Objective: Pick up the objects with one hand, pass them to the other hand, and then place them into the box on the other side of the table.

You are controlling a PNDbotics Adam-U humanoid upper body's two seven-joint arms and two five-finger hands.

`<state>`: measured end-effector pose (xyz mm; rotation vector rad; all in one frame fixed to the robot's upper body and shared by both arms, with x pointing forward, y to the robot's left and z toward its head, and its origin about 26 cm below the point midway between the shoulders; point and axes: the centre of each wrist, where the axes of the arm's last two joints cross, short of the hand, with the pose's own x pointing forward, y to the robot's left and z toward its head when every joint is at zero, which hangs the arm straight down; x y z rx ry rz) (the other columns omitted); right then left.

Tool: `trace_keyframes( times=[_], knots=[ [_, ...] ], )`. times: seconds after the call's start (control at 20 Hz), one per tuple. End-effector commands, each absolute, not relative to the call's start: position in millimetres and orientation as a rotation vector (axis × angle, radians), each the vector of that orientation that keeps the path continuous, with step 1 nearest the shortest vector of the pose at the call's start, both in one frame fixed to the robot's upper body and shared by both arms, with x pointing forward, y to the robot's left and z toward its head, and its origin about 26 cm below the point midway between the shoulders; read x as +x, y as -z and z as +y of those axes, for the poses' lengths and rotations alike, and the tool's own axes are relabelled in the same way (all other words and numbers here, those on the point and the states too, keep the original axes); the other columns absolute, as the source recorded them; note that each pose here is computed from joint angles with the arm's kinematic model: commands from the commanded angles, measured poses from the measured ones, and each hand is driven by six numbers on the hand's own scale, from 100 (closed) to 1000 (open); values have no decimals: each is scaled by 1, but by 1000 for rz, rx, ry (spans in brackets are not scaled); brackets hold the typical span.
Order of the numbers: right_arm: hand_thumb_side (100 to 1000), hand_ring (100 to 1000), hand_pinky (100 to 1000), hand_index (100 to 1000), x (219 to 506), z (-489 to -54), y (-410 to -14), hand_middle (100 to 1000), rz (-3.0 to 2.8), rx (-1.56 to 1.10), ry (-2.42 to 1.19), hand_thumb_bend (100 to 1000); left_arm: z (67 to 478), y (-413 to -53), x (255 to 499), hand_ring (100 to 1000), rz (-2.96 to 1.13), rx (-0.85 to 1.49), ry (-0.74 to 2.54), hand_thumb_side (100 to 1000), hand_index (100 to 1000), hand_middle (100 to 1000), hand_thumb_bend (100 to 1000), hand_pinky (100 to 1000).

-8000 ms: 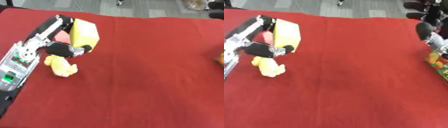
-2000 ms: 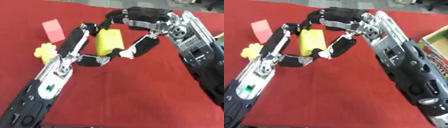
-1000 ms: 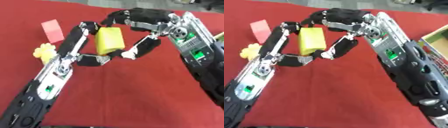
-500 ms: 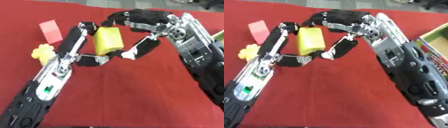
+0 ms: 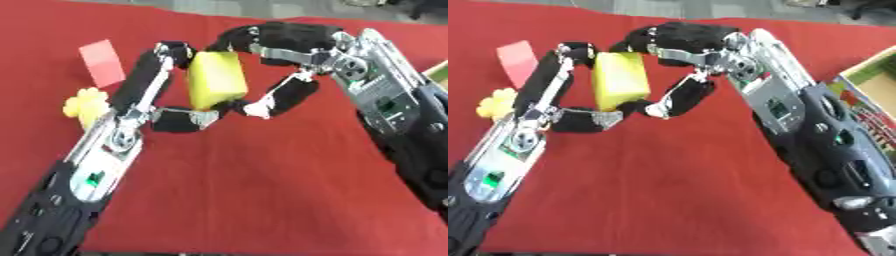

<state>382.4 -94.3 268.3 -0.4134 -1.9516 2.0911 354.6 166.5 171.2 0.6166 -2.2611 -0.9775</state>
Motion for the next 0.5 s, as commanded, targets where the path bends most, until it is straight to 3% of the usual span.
trace_keyframes(
  times=[0.05,0.3,0.5],
  knots=[
    [404,1000,947,964,385,-99,-275,778,-1953,-458,-2094,289,165,-182,351,507,-2308,616,971,272,532,442,100,603],
    [366,1000,945,936,386,-99,-274,737,-1951,-448,-2091,263,165,-183,351,507,-2309,611,971,271,532,443,100,602],
    [304,1000,934,857,386,-99,-273,632,-1982,-397,-2035,195,164,-182,351,509,-2304,607,979,267,533,444,100,604]
  ],
)
